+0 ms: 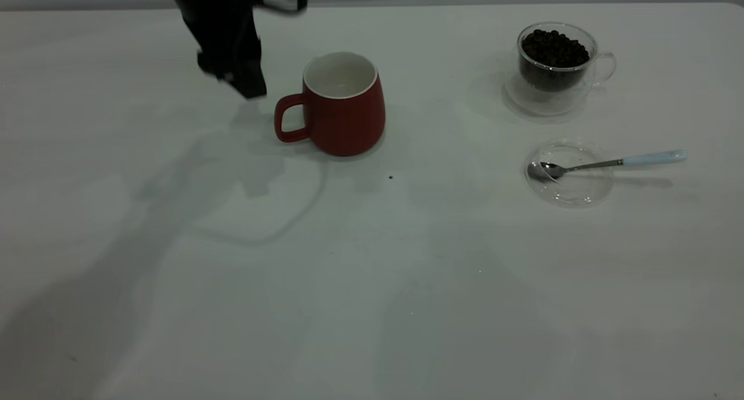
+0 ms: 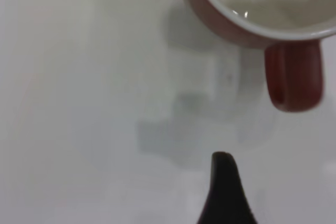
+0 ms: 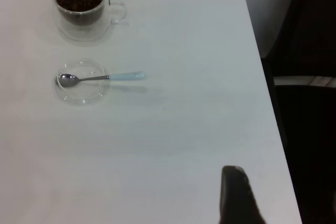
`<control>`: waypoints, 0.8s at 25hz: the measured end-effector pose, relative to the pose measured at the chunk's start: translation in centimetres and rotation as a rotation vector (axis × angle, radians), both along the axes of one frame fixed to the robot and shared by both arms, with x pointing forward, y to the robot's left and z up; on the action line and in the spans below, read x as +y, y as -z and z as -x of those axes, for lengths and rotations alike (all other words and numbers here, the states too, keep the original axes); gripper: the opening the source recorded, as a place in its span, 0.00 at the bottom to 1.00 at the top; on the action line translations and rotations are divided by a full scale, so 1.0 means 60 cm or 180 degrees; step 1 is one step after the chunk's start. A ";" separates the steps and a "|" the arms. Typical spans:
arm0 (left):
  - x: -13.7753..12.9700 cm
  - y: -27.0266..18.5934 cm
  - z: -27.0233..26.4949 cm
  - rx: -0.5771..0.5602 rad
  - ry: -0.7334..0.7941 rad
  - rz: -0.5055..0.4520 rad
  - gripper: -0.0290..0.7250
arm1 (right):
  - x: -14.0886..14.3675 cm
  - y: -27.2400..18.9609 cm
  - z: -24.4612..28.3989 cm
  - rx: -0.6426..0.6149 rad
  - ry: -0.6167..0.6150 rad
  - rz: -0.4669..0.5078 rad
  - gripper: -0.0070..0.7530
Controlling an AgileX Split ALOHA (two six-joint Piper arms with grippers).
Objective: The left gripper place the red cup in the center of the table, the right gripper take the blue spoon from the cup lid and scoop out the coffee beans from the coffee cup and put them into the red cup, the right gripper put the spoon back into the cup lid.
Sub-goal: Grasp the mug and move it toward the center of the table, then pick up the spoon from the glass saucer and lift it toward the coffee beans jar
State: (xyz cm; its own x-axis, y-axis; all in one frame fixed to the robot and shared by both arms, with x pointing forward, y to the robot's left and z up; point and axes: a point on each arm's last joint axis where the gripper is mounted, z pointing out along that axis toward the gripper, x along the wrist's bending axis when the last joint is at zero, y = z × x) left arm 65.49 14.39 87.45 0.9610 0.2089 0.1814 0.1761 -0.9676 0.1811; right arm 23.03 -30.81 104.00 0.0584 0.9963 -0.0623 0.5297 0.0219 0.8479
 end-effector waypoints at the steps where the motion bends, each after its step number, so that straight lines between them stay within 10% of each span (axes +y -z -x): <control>1: 0.001 -0.020 0.003 -0.0007 -0.0026 0.0016 0.82 | 0.000 0.000 0.000 0.0000 0.0000 0.0000 0.62; 20: 0.105 -0.566 0.289 -0.1289 -0.1222 0.1227 0.82 | 0.000 0.000 0.000 0.0000 0.0000 0.0000 0.62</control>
State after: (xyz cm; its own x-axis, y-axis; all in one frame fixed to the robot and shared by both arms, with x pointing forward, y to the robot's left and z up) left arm 48.17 20.70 121.43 0.6776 0.6438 0.3555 0.3400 -0.7029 0.6248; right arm 23.03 -30.81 104.00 0.0584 0.9963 -0.0623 0.5297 0.0219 0.8479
